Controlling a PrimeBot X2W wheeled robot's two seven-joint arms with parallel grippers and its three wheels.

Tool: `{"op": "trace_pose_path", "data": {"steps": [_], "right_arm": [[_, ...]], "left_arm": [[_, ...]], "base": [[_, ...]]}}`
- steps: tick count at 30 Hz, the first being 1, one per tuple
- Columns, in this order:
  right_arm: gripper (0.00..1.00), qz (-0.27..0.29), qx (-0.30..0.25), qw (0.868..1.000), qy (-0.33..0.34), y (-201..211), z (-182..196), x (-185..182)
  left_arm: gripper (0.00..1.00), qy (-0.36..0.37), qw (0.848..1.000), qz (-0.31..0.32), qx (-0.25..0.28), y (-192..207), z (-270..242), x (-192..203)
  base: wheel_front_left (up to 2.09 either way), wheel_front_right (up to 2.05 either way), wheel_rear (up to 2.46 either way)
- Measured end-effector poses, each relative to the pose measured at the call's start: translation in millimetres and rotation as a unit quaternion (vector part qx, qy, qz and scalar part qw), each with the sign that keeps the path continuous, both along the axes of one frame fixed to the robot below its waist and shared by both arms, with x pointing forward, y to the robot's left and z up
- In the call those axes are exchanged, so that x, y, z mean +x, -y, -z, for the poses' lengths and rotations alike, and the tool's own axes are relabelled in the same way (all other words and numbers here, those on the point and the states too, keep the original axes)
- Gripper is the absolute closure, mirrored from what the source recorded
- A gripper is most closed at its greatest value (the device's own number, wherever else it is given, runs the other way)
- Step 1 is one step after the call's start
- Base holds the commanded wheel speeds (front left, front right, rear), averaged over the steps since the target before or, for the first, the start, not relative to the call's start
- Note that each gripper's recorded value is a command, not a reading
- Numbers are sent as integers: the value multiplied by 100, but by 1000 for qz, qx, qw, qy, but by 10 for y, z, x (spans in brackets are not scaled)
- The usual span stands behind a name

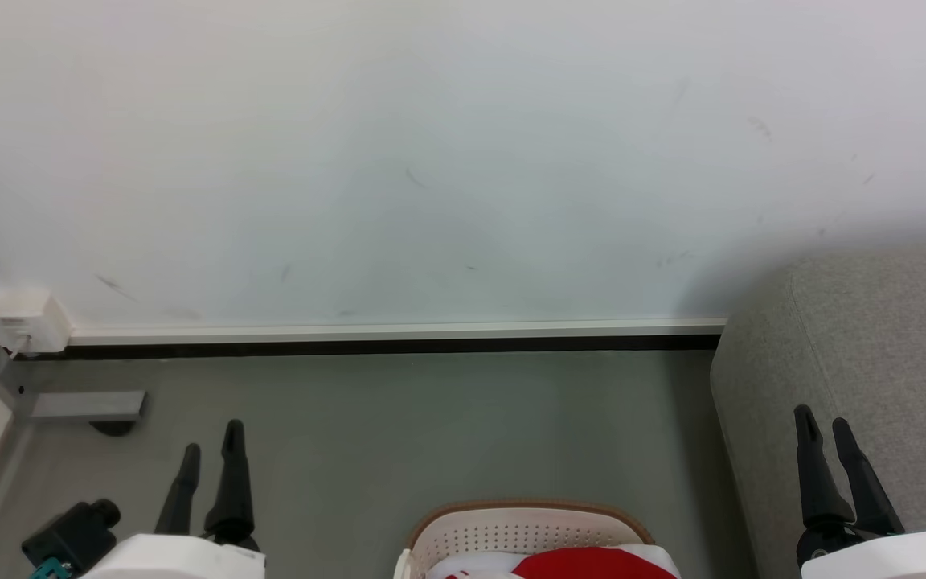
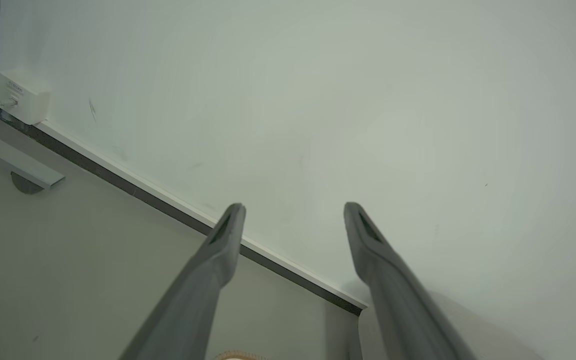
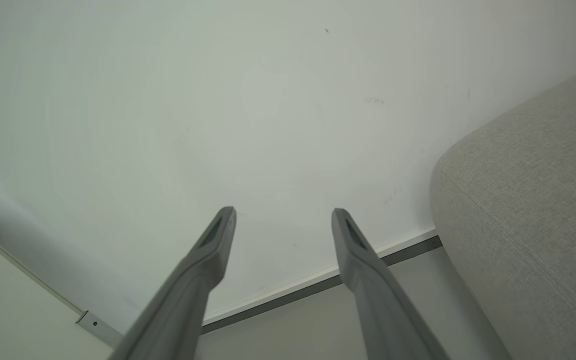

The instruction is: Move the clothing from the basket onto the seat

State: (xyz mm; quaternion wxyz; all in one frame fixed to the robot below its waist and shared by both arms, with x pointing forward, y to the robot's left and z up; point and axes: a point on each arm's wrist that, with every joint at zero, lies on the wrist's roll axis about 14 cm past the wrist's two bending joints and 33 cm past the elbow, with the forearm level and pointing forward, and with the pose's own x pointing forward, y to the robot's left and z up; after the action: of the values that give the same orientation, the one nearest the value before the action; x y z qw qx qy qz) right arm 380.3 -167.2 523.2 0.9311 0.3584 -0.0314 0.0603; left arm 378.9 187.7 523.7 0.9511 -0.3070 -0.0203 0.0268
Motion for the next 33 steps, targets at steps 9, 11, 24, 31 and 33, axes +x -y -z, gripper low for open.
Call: {"op": "trace_pose_path", "data": {"steps": [9,11,24,31,33], "right_arm": [[0,4,-49,999,13,-6,-32,1],[0,3,-58,998,15,-17,-35,-2],[0,4,-116,993,28,-54,-54,-7],[0,1,-146,989,31,-86,-44,-9],[0,0,-155,987,32,-92,-46,-7]], "left_arm": [[0,8,998,-4,64,10,-46,2],[0,9,997,-3,78,29,-53,1],[0,24,989,-4,147,83,-115,-16],[0,34,983,-5,180,100,-148,-26],[0,37,981,-6,188,106,-160,-28]], "base": [[0,0,0],[0,0,0],[0,0,0],[0,0,0],[0,0,0]]}}
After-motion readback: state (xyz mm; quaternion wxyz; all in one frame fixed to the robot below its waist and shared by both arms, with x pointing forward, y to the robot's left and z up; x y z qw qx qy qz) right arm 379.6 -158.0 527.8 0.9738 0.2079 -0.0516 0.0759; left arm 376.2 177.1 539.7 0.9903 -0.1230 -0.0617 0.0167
